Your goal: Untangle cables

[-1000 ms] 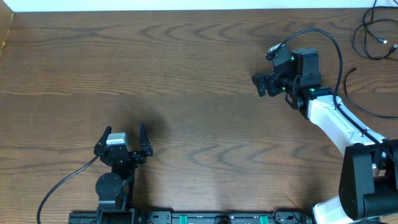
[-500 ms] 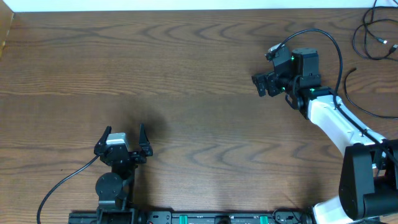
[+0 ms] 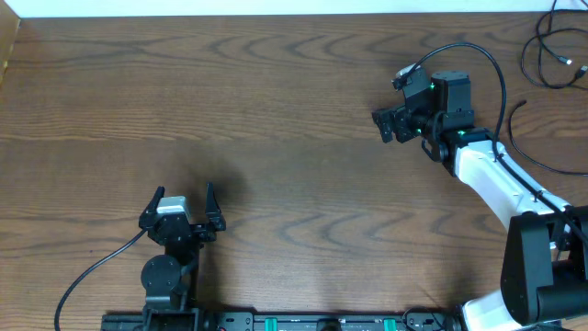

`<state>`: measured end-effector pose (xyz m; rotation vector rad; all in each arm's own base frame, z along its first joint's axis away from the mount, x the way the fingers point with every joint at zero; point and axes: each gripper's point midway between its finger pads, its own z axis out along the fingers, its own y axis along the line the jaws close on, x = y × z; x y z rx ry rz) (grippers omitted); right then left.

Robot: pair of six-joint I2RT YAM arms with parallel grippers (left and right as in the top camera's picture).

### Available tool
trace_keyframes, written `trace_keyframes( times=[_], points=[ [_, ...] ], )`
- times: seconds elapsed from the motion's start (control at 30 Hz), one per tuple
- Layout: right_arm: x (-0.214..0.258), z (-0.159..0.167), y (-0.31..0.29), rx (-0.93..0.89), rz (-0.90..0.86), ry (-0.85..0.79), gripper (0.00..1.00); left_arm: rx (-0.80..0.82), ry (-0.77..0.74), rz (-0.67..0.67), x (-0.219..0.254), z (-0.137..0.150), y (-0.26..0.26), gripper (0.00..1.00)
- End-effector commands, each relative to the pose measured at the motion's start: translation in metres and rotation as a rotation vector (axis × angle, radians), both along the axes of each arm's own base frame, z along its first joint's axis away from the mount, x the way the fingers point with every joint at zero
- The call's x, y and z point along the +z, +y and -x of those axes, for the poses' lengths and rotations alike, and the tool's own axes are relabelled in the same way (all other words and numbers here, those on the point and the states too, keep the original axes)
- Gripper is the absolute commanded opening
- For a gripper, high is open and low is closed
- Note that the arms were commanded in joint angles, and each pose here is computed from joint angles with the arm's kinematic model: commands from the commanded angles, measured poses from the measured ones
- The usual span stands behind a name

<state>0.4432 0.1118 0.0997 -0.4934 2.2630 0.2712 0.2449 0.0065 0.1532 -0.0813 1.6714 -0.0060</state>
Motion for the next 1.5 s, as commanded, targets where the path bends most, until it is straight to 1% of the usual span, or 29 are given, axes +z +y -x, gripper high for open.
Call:
trace_keyframes(
  times=[0.0, 0.6, 0.8, 1.07, 1.23, 1.4, 1.47],
  points=[
    [0.007, 0.001, 0.003, 0.0, -0.009, -0.011, 0.99, 0.006, 0.057, -0.019, -0.017, 0.001, 0.002, 0.92],
    [0.007, 0.001, 0.003, -0.001, -0.009, -0.011, 0.99, 0.006, 0.057, -0.019, -0.017, 0.001, 0.002, 0.92],
    [0.001, 0.004, 0.002, -0.001, -0.005, 0.014, 0.99, 0.006, 0.057, -0.019, -0.017, 0.001, 0.002, 0.92],
    [-0.012, 0.021, 0.0, 0.001, 0.009, 0.1, 0.99, 0.006, 0.057, -0.019, -0.017, 0.001, 0.002, 0.92],
    [-0.007, 0.028, 0.0, 0.004, 0.008, 0.091, 0.99, 0.006, 0.057, -0.019, -0.017, 0.001, 0.002, 0.92],
    [-0.006, 0.051, 0.0, 0.013, 0.006, 0.077, 0.99, 0.006, 0.057, -0.019, -0.017, 0.001, 0.002, 0.92],
    [-0.007, 0.061, -0.002, 0.013, 0.0, 0.047, 0.99, 0.006, 0.057, -0.019, -0.017, 0.001, 0.002, 0.92]
  ],
)
